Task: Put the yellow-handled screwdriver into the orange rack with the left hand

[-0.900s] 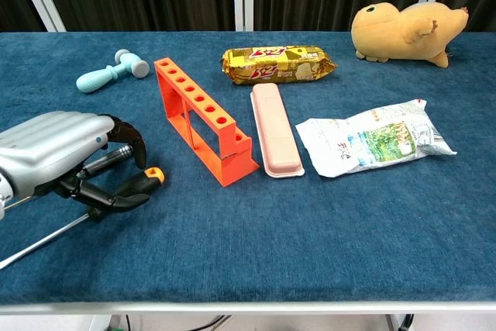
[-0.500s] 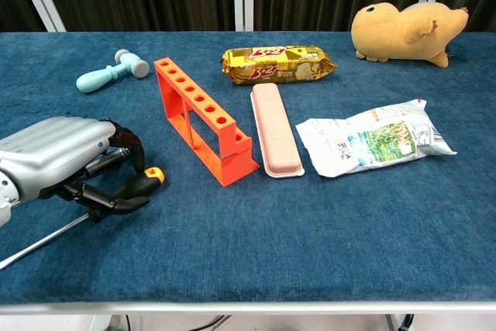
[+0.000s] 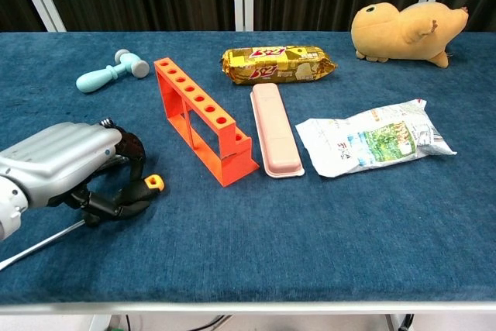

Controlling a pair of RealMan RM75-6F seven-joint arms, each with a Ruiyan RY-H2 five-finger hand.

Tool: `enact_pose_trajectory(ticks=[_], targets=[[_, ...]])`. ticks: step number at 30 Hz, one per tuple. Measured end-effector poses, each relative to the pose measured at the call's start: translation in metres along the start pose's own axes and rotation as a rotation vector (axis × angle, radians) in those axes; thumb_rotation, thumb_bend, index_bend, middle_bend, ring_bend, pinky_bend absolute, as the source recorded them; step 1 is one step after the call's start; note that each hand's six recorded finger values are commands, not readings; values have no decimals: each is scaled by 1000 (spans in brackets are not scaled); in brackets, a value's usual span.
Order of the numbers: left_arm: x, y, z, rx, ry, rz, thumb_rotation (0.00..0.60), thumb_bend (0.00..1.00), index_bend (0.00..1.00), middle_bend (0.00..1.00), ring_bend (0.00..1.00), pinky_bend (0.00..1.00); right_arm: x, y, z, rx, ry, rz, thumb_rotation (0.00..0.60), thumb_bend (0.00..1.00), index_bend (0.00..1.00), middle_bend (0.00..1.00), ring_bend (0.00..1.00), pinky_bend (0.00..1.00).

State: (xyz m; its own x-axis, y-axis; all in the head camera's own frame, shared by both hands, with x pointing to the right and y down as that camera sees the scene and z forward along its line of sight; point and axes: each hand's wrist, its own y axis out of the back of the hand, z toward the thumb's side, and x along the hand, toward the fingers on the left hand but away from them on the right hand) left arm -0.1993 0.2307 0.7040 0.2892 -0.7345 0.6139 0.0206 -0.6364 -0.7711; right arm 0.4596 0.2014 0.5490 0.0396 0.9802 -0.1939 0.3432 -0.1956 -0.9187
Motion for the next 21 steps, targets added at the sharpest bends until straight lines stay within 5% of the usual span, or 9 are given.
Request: enact_pose_trajectory(ticks=[11, 21], targets=[[-9, 23, 9, -56, -26, 68, 575, 319, 622, 305, 177, 299, 0, 1, 0, -6, 4, -8, 600, 356, 0, 0, 0, 0], [-35, 90, 5, -292, -46, 177, 572, 336, 625, 314, 178, 292, 1, 2, 1, -15, 9, -14, 600, 357, 0, 0, 0, 0]])
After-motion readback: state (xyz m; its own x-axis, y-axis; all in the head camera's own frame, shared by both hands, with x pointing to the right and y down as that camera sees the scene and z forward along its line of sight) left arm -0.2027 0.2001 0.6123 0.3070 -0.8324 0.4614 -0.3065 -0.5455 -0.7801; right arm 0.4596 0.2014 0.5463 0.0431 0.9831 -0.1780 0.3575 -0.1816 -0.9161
